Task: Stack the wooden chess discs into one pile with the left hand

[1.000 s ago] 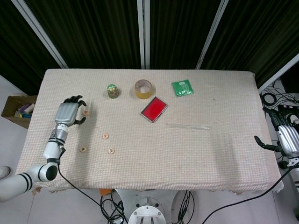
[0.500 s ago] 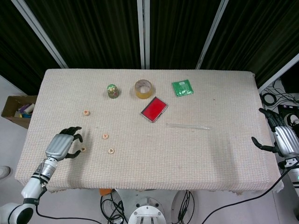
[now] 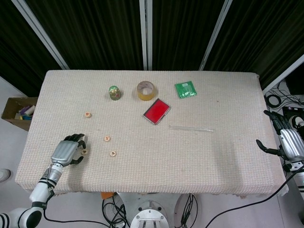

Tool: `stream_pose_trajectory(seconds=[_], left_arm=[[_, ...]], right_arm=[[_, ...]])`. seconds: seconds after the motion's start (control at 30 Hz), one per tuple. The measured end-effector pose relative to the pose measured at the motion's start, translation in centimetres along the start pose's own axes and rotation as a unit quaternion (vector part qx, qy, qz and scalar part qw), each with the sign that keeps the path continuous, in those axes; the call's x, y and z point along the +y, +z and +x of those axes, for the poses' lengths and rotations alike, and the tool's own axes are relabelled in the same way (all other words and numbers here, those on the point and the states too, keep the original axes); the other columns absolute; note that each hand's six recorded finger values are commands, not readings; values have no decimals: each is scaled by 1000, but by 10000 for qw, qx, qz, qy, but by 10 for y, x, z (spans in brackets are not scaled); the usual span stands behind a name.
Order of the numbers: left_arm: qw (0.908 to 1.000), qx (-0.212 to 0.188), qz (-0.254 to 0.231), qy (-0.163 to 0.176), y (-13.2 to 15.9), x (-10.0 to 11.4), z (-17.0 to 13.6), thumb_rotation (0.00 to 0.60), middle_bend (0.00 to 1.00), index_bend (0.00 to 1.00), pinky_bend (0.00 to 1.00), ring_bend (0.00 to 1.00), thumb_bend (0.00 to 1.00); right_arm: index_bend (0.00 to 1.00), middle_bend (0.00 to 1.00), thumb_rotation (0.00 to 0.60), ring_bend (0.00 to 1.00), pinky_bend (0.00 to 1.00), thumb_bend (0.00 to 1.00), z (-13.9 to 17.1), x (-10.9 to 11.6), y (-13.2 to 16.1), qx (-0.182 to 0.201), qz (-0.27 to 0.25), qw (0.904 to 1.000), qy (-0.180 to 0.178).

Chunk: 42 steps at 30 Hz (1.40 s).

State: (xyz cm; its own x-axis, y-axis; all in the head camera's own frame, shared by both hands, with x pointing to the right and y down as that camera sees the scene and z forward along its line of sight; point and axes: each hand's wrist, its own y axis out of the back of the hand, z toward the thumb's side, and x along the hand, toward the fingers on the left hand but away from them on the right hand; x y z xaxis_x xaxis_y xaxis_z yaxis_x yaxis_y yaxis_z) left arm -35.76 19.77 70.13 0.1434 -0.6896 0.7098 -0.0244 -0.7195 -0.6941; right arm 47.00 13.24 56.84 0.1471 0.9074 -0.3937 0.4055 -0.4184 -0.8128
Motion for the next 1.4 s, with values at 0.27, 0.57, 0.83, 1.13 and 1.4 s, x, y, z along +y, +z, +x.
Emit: stream_pose_trajectory(seconds=[0.27, 0.57, 0.83, 1.13, 1.4], left_arm=[[9999, -24, -126, 10, 3, -1, 3, 600, 121, 418, 179, 107, 312], [10000, 32, -31, -21, 2, -3, 7, 600, 121, 457, 179, 107, 327], [9998, -10, -185, 116, 4, 0, 9, 600, 134, 541, 180, 107, 417], [9973, -57, -312, 657, 3, 48, 30, 600, 134, 539, 179, 107, 411], [9973, 59, -249, 685, 6, 84, 84, 600, 134, 519, 179, 107, 406]], right_arm=[[0, 95, 600, 0, 0, 262, -1, 1, 1, 5, 7, 10000, -7], [0, 95, 600, 0, 0, 262, 1, 2, -1, -35, -3, 10000, -28], [0, 95, 600, 0, 0, 262, 3, 3, -1, -33, -6, 10000, -48], [0, 95, 600, 0, 0, 262, 2, 2, 2, 12, -11, 10000, -56], [0, 95, 600, 0, 0, 262, 3, 2, 1, -29, -1, 10000, -54]])
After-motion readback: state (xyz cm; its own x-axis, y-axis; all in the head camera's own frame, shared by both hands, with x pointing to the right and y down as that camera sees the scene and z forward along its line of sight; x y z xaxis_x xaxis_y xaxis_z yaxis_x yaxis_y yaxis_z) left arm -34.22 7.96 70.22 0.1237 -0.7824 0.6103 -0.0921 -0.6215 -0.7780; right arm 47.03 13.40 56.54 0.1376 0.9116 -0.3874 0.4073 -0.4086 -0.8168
